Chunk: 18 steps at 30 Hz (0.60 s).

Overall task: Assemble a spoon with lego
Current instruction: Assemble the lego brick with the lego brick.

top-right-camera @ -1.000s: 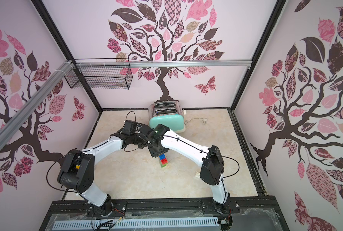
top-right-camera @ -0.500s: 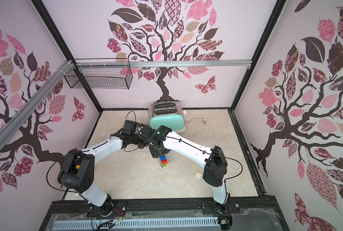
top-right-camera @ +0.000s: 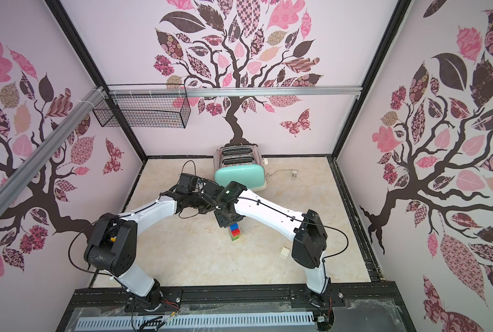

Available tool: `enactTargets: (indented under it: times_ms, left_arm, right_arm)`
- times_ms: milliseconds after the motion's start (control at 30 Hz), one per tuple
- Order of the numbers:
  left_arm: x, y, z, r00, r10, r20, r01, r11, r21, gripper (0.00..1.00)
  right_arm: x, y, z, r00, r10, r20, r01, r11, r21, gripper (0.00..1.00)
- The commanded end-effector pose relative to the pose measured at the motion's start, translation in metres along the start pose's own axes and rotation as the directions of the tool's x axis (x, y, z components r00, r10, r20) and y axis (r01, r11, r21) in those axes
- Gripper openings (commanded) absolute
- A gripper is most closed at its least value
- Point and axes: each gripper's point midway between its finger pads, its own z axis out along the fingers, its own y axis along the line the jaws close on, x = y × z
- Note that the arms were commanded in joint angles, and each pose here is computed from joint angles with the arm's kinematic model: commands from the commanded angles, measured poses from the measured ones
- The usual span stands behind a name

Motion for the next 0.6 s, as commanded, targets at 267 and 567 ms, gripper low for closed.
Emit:
enactTargets:
  times_ms: [267,567]
  left_arm:
    - [0.003,-0.001,0.003,1.0,0.017,-0.008,-0.017,1.0,-0.002,0.0]
    - [0.003,-0.001,0.004,1.0,0.017,-0.009,-0.017,1.0,-0.002,0.0]
  right_arm:
    - [0.027,-0.017,0.032,0.999,-0.007,-0.042,0.009,0.998,0.063,0.22]
    - [0.041,-0.011,0.053,0.995,0.006,-0.098,-0.002,0.999,0.047,0.22]
